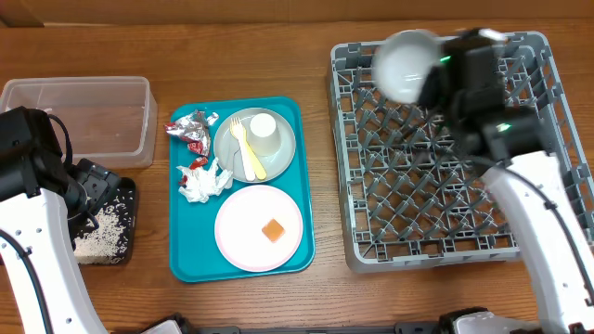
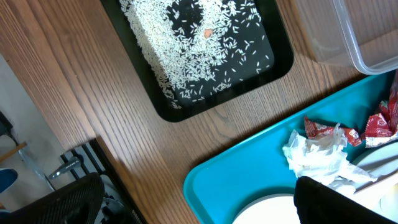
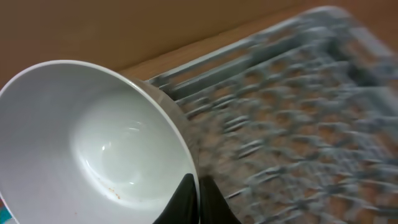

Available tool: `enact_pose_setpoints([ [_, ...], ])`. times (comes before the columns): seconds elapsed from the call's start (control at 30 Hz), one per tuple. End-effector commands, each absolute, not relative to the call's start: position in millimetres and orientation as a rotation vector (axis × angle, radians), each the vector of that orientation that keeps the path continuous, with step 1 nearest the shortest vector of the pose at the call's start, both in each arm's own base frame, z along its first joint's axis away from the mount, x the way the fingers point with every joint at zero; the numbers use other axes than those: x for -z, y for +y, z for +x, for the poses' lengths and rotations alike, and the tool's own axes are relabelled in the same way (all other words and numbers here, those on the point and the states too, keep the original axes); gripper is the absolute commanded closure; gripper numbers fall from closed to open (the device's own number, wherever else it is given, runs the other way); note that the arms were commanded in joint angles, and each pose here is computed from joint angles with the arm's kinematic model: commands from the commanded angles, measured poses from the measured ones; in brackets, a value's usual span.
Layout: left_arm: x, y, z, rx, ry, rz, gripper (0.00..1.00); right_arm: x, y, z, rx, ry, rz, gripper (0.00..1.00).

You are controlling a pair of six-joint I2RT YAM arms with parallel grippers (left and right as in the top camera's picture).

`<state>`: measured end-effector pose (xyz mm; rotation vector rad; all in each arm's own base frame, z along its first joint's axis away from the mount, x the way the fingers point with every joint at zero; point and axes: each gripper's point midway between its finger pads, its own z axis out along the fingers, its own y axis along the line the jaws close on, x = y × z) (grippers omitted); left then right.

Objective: Sort waste into correct bins and load items into the dishwasher rack
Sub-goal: 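Lift the bowl and carry it right over the dish rack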

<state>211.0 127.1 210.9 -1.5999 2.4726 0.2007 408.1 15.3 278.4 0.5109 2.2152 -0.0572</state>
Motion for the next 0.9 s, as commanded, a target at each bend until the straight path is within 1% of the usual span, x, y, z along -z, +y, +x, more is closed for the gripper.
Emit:
enact_pose_setpoints([
  [0.0, -210.3, 126.9, 210.3, -0.193, 2.457, -1.624, 0.00, -291.9, -45.8, 408.2, 0.257, 2.108, 0.666, 0.96],
  [0.17, -210.3, 126.9, 210.3, -0.193, 2.456, -1.625, 0.00, -296.7, -104.7, 404.4, 0.522, 2.034, 0.739, 0.96],
  [0.3, -210.3, 126.9, 210.3, -0.193, 2.457, -1.624, 0.00, -292.2, -133.8, 403.2, 0.699, 2.012, 0.764, 0.96],
  [0.47, -210.3, 126.9, 210.3, -0.193, 2.457, -1.624, 0.00, -277.6, -146.2, 414.7, 0.847, 2.023, 0.726, 0.96],
  [0.53, -210.3, 126.9, 210.3, -0.193, 2.457, -1.624, 0.00, -270.7, -146.6, 424.3, 0.902, 2.052, 0.652, 0.96],
  [0.73, -210.3, 126.9, 210.3, -0.193, 2.457, -1.624, 0.00, -250.4, -157.0, 438.3, 1.213, 2.074, 0.520, 0.96],
  [0.87, -210.3, 126.9, 210.3, -0.193, 2.457, -1.624, 0.00, -232.8, -156.1, 443.2, 1.319, 2.109, 0.460, 0.96],
])
